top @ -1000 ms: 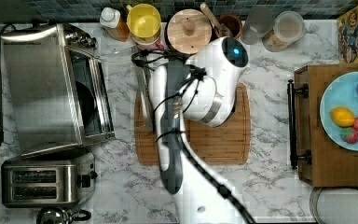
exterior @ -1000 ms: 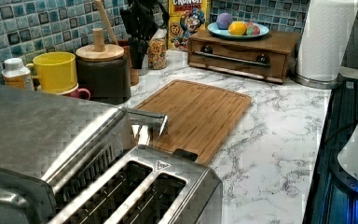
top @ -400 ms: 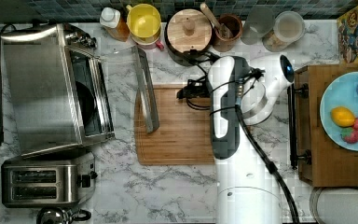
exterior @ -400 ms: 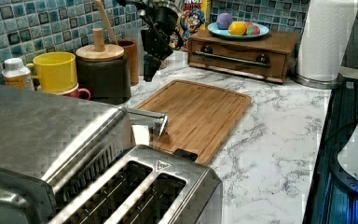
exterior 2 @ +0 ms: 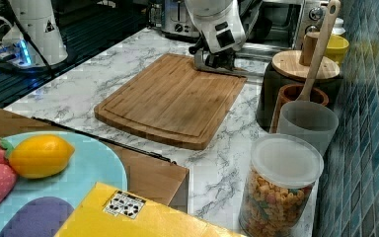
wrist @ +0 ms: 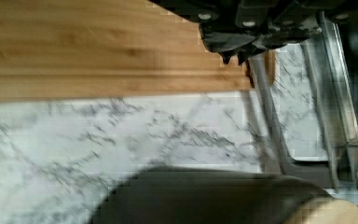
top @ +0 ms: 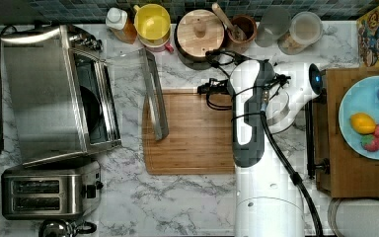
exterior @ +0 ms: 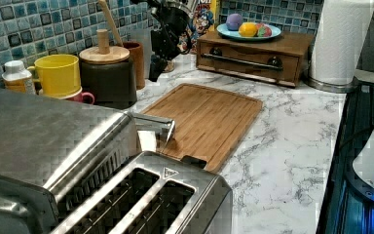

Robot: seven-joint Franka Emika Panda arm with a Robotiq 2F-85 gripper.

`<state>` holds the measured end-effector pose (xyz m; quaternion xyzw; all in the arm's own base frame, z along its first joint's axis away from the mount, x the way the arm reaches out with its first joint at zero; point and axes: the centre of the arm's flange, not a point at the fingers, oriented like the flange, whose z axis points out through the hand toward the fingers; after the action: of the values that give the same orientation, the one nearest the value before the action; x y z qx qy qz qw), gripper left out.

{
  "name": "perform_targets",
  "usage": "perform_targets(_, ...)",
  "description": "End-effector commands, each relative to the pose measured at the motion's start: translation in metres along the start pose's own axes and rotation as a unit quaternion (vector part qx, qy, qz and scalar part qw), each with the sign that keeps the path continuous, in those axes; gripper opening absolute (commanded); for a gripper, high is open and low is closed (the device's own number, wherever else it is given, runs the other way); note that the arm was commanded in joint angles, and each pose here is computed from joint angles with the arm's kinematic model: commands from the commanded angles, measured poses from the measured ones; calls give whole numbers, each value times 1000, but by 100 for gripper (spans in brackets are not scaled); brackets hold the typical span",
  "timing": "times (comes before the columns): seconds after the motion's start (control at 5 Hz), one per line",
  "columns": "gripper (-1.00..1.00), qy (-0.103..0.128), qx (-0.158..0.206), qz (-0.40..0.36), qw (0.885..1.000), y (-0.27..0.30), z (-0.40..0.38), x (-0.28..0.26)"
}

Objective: Close the oven.

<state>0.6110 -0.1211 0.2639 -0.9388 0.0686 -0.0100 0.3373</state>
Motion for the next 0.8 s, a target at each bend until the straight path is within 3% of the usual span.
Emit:
perform_targets(0.2,-100,0,65,-97,993,-73,65,22)
perform_targets(0.6,-100,9,83,-85,993,-69,77,31)
perform_targets(0.8,-100,-15,112,-85,990,-69,82,39)
